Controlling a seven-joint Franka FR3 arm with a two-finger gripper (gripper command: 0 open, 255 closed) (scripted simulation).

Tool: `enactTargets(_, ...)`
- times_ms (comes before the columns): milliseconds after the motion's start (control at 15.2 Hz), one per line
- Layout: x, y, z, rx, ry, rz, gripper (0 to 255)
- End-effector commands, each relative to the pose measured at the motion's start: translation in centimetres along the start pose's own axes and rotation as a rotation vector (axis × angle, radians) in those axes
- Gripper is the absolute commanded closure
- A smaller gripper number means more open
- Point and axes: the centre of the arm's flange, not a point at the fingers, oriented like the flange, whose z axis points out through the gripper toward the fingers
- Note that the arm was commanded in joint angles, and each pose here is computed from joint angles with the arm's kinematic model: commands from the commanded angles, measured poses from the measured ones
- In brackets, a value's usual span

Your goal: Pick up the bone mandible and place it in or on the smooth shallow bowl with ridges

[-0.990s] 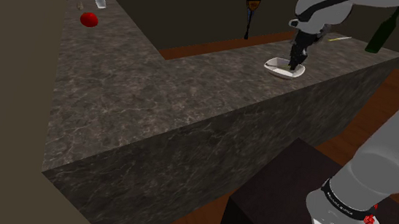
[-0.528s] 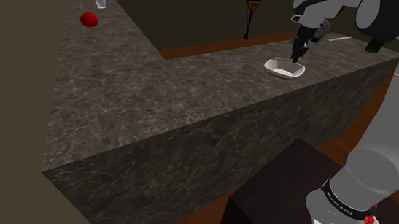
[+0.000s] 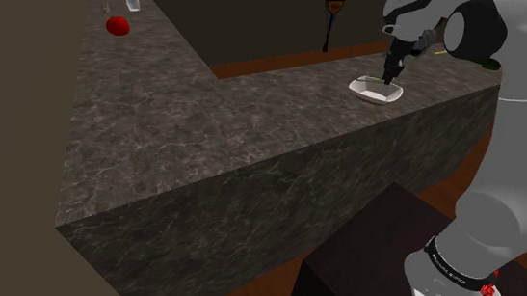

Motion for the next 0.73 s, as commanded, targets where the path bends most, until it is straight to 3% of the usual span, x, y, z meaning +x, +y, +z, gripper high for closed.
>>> enactTargets(0,-0.1,0.0,1.2,0.0,0.0,0.0,255)
enactTargets(462,-0.3,0.0,4.8,0.0,0.0,0.0,255)
enactTargets(660,-0.3,0.0,4.8,0.0,0.0,0.0,255)
